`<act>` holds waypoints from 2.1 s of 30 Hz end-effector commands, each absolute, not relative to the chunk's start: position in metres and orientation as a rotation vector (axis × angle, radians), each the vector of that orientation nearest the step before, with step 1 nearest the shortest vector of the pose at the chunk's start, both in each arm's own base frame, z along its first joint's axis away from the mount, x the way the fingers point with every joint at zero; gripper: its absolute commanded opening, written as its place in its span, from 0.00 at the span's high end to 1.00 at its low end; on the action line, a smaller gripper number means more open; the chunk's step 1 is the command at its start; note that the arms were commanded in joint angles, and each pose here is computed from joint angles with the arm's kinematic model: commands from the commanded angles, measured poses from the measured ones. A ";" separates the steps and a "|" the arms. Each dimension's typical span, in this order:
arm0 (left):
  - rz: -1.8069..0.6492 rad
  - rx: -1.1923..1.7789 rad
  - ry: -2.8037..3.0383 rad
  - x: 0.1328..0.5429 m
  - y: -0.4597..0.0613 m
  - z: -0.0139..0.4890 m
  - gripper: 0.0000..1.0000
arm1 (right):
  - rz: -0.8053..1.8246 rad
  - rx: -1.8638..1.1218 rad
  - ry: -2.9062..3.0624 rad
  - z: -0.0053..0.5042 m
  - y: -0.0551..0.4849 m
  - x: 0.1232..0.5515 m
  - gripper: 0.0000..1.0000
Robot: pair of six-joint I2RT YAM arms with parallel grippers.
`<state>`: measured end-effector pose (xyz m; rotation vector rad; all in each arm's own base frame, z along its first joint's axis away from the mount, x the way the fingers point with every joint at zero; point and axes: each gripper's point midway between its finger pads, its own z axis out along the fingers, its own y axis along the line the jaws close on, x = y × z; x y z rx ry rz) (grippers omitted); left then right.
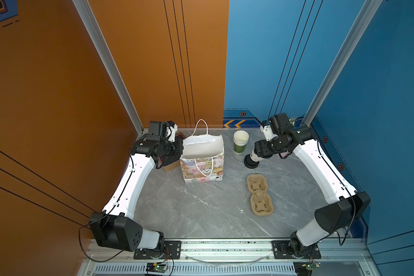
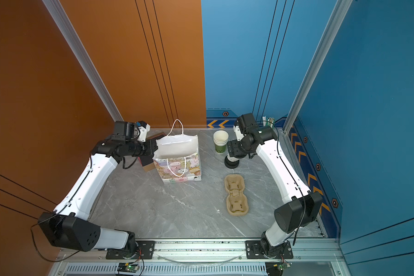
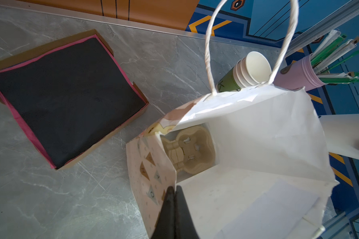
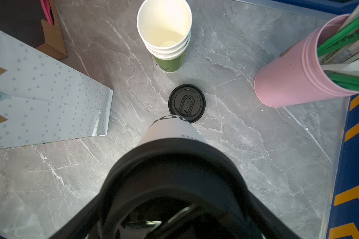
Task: Pack a coffee takeout order
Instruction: Move the takeout bag to the center of the table, then rotate the takeout bag at the center of the table.
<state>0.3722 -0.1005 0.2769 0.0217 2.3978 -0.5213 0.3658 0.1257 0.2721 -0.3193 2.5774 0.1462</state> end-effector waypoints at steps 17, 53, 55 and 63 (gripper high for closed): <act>-0.840 0.069 2.386 0.326 -0.153 0.300 1.00 | 0.198 -0.345 2.480 0.317 0.132 0.350 0.12; -0.511 0.072 2.565 0.348 -0.125 0.249 0.72 | 0.199 -0.422 2.464 0.321 0.147 0.345 0.11; -0.507 0.088 2.565 0.349 -0.125 0.251 0.79 | 0.194 -0.423 2.466 0.321 0.146 0.344 0.11; -0.672 0.286 2.553 0.343 -0.147 0.262 1.00 | 0.190 -0.426 2.462 0.323 0.145 0.342 0.11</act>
